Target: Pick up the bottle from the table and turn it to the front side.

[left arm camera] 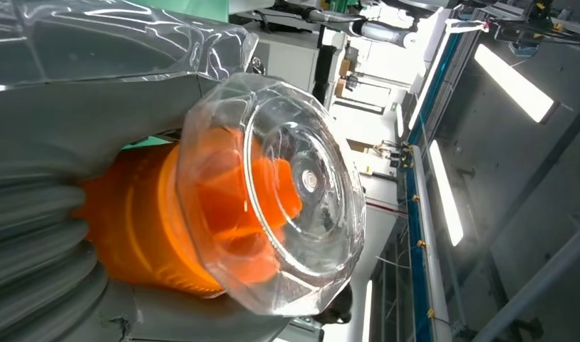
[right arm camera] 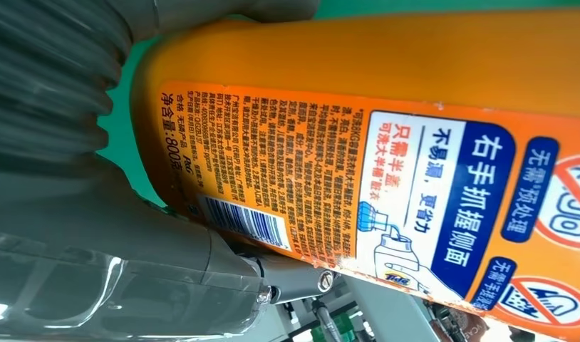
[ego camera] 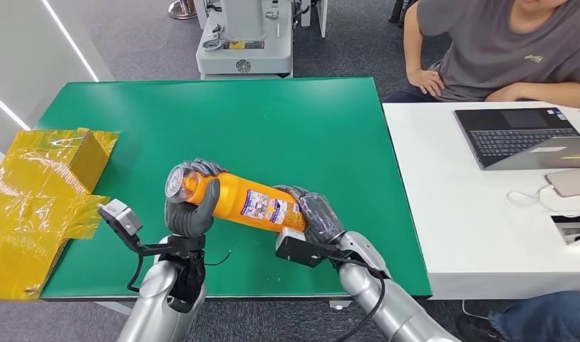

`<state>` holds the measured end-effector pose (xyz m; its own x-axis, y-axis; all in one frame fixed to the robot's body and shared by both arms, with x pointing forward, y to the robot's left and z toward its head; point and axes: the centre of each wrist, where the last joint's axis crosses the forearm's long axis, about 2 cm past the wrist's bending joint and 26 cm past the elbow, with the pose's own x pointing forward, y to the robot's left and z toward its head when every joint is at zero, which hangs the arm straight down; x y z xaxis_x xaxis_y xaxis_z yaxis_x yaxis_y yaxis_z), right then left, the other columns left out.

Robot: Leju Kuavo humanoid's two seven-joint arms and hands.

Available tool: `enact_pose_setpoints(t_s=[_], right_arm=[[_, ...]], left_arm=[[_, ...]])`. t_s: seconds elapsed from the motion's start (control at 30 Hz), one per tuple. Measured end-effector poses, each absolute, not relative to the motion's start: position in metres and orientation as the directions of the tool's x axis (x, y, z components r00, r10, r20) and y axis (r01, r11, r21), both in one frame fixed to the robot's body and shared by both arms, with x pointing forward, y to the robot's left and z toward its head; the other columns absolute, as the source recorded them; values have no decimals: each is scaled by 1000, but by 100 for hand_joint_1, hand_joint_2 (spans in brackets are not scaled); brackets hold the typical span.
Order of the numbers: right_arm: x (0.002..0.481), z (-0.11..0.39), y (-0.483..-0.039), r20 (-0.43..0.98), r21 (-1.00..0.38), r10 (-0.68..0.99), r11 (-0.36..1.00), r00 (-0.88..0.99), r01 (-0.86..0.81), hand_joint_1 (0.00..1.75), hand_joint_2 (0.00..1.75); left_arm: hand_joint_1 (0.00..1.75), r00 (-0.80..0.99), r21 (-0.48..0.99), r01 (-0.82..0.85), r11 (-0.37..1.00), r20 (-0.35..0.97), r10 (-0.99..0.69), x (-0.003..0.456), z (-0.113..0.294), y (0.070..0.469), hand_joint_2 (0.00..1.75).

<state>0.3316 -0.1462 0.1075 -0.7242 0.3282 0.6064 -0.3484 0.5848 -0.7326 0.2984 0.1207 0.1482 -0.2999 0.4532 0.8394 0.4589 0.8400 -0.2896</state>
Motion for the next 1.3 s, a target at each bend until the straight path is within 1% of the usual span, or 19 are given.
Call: enact_pose_setpoints(t_s=[0.03, 0.47, 0.67, 0.73, 0.87, 0.97, 1.13, 1.3], right_arm=[[332, 108, -145, 608, -731, 331, 587, -721, -347, 0, 175], [328, 114, -136, 635, -702, 363, 639, -682, -314, 0, 175], [321, 125, -131, 646, -659, 339, 699, -684, -277, 0, 175], [318, 130, -131, 665, -613, 301, 743, -683, -269, 0, 175], [305, 143, -132, 725, -437, 145, 853, -674, -286, 0, 175], [293, 155, -134, 709, -346, 78, 905, -700, -249, 0, 175], [277, 174, -141, 665, -240, 35, 956, -746, -169, 0, 175], [263, 178, -149, 653, -173, 47, 981, -756, -88, 0, 175]], left_arm=[[175, -300, -292, 459, 839, 838, 456, 298, 149, 120, 175], [175, -305, -298, 443, 845, 836, 455, 299, 148, 122, 175], [175, -319, -307, 418, 855, 832, 454, 301, 149, 126, 175], [175, -324, -308, 405, 861, 832, 450, 300, 149, 128, 175], [175, -329, -305, 379, 874, 838, 435, 295, 144, 131, 175], [175, -350, -298, 359, 884, 836, 424, 293, 144, 135, 175], [175, -376, -294, 336, 894, 829, 414, 290, 146, 140, 175], [175, -420, -283, 294, 913, 820, 389, 289, 151, 148, 175]])
